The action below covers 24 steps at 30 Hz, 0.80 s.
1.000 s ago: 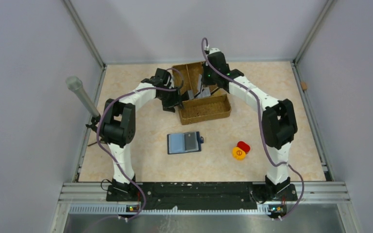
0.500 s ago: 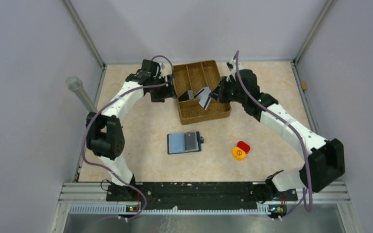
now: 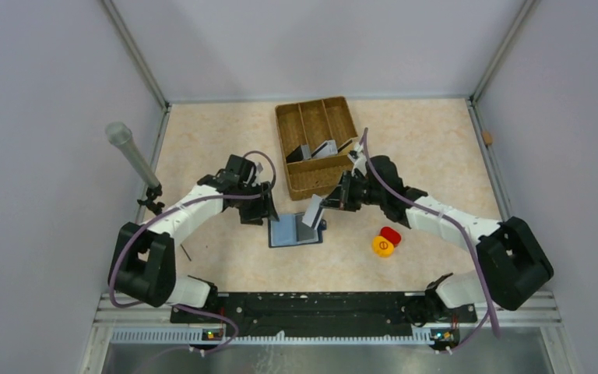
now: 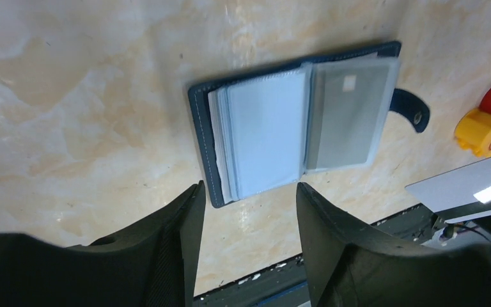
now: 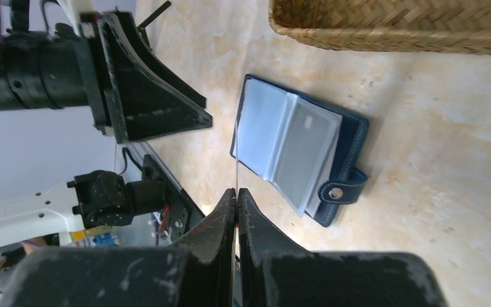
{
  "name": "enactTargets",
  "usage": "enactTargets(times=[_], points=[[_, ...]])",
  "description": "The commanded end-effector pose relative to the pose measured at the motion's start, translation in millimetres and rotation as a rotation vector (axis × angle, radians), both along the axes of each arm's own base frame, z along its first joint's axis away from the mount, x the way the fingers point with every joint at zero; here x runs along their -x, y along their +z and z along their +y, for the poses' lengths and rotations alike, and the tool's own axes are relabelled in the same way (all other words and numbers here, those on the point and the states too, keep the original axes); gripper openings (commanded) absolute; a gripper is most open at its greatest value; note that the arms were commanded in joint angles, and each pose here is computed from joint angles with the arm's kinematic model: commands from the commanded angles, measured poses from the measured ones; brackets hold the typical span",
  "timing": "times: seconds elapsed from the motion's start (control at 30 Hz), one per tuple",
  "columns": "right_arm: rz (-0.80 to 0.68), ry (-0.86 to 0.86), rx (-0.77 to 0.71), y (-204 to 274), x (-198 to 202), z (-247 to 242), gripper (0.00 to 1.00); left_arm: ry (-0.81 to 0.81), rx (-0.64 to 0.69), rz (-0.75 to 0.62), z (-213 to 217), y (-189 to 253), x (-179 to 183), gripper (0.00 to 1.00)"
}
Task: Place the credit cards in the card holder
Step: Insert the credit card into the card holder.
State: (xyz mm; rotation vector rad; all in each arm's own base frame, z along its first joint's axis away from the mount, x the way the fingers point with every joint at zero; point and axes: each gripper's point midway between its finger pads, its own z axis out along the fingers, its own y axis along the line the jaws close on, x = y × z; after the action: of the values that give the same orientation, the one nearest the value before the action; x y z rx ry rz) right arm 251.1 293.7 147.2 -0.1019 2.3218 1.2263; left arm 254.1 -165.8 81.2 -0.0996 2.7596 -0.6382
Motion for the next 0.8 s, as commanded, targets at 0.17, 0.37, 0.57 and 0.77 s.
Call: enactTargets(times=[0.17, 0.37, 0.57, 0.77], points=[[-0.007, 0.074, -0.104, -1.6, -0.1, 45.1, 0.00, -0.031, 0.048, -0.028, -14.4, -6.9, 10.1, 0.54], [0.030, 0.063, -0.073, -25.1, -1.4, 48.8, 0.00, -0.014, -0.025, -0.017, -2.1, -19.7, 14.3, 0.53], [0.051, 0.053, -0.050, -40.7, -2.7, 48.5, 0.00, -0.019, -0.049, 0.009, 2.0, -30.8, 20.1, 0.53], [0.069, 0.043, -0.025, -53.6, -3.5, 46.6, 0.00, -0.025, -0.049, 0.022, 1.1, -35.3, 22.4, 0.53]])
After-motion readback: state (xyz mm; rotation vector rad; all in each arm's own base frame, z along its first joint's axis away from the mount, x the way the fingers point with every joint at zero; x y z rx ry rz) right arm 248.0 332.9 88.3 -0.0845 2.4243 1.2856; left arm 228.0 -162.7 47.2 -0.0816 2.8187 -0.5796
